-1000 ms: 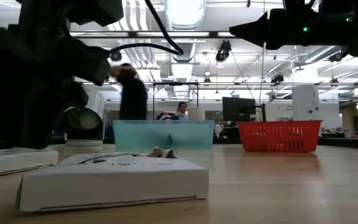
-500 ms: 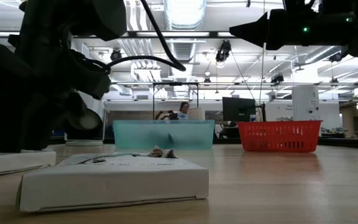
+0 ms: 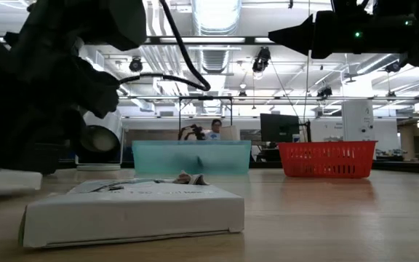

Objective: Pick and place items into bin
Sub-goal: Put the left card reader box into the black basket

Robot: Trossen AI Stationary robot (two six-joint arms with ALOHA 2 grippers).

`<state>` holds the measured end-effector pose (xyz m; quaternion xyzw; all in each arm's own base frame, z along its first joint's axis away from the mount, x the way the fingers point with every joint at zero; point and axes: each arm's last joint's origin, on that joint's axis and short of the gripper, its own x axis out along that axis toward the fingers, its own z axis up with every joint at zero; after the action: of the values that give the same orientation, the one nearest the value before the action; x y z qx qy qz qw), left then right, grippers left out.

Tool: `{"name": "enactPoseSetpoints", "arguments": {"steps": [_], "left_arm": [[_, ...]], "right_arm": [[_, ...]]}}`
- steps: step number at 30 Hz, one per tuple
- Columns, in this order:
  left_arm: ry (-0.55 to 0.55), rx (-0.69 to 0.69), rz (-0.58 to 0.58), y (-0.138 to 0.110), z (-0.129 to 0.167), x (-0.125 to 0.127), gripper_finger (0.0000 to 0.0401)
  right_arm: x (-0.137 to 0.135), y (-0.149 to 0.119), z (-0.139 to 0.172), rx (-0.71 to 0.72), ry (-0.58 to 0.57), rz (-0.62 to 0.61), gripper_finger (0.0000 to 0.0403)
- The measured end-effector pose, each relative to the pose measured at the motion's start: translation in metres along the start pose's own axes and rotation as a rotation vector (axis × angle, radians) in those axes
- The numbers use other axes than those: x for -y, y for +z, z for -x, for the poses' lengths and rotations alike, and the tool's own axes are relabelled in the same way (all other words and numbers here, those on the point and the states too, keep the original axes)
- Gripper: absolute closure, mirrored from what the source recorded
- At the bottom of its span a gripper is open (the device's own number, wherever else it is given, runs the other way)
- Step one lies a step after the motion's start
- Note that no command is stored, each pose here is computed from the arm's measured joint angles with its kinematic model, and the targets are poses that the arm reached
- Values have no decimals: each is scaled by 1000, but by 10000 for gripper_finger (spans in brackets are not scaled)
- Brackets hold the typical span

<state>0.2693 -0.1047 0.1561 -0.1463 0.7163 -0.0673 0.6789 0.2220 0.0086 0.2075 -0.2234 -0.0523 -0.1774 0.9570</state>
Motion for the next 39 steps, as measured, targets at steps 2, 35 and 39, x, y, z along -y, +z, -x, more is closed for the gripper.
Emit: {"name": "enactPoseSetpoints", "arguments": {"steps": [2, 35, 39], "left_arm": [[-15, -22, 22, 0, 5, -1, 398], [153, 416, 789, -51, 143, -53, 401], [215, 397, 877, -67, 147, -56, 401]], "right_arm": [[0, 0, 0, 0, 0, 0, 184], [0, 0, 0, -2, 0, -3, 184], [0, 0, 0, -3, 0, -3, 184]]}}
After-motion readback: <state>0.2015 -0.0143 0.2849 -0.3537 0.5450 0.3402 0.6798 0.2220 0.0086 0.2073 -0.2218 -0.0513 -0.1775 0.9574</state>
